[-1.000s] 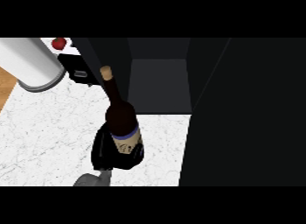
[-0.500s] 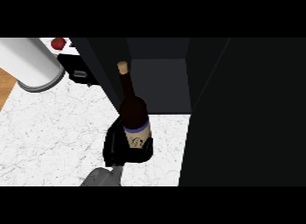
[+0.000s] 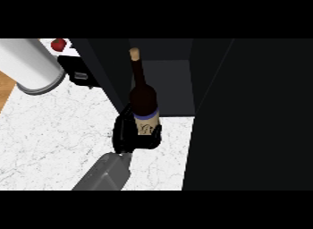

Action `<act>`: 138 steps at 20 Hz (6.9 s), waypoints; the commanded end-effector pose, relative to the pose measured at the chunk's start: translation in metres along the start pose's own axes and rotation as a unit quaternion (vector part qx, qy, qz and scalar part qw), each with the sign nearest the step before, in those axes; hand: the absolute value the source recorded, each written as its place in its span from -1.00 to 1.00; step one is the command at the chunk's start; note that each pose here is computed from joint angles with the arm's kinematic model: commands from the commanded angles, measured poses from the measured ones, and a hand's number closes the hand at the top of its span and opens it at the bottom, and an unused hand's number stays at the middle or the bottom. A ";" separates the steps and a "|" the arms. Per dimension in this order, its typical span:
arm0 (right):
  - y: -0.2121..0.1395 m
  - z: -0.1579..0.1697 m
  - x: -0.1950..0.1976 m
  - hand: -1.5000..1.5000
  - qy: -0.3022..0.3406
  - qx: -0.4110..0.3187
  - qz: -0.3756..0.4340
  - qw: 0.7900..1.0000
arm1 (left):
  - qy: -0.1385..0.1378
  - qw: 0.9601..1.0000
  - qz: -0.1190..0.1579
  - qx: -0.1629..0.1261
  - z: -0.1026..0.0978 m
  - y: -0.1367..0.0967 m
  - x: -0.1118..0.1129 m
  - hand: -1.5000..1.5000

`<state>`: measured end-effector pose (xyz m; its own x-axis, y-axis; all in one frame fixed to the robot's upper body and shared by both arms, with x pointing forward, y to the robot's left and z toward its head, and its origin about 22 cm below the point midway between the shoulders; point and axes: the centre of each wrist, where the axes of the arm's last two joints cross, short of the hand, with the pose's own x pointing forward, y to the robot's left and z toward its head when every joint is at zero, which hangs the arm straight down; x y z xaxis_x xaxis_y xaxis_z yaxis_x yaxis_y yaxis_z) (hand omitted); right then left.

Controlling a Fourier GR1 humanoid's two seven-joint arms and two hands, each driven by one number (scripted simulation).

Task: Pick up the wine, place it into the cabinet and close the cabinet

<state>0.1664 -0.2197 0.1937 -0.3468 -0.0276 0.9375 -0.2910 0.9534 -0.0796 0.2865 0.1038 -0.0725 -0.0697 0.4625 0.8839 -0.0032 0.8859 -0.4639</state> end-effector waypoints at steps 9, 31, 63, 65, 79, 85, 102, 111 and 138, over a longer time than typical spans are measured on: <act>-0.003 -0.006 -0.014 -1.00 -0.008 0.015 -0.020 1.000 | 0.001 1.000 0.003 0.014 -0.034 -0.021 0.002 1.00; 0.001 -0.001 -0.023 -1.00 -0.029 0.011 -0.019 0.999 | -0.004 0.999 -0.030 0.039 -0.123 -0.041 0.053 1.00; 0.009 -0.024 -0.025 -1.00 -0.044 0.056 -0.033 0.997 | 0.015 0.997 -0.015 0.077 -0.103 -0.059 0.037 1.00; 0.006 -0.029 -0.023 -1.00 -0.036 0.063 -0.034 0.997 | -0.003 0.997 -0.004 0.080 -0.104 -0.064 0.040 1.00; 0.018 -0.026 -0.020 -1.00 -0.031 0.063 -0.034 0.997 | -0.005 0.992 -0.033 0.124 -0.107 -0.066 0.040 -1.00; 0.012 -0.022 -0.015 -1.00 -0.031 0.068 -0.028 0.997 | -0.037 0.989 -0.110 0.092 -0.116 -0.068 0.045 -1.00; 0.005 -0.020 -0.020 -1.00 -0.028 0.055 -0.034 0.997 | -0.084 0.991 -0.090 0.057 -0.097 -0.092 0.038 -1.00; 0.014 -0.016 -0.022 -1.00 -0.013 0.039 -0.032 0.999 | -0.055 0.997 -0.059 0.001 -0.069 -0.090 0.018 -1.00; 0.007 -0.017 -0.011 -1.00 -0.007 0.011 -0.010 1.000 | -0.066 0.991 -0.051 -0.104 0.006 -0.059 0.043 -1.00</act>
<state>0.1787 -0.2098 0.1886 -0.3504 -0.0627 0.9345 -0.3167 0.9469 -0.0553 0.2892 0.0582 -0.0156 -0.2199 0.3546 0.9088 0.1408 0.9334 -0.3301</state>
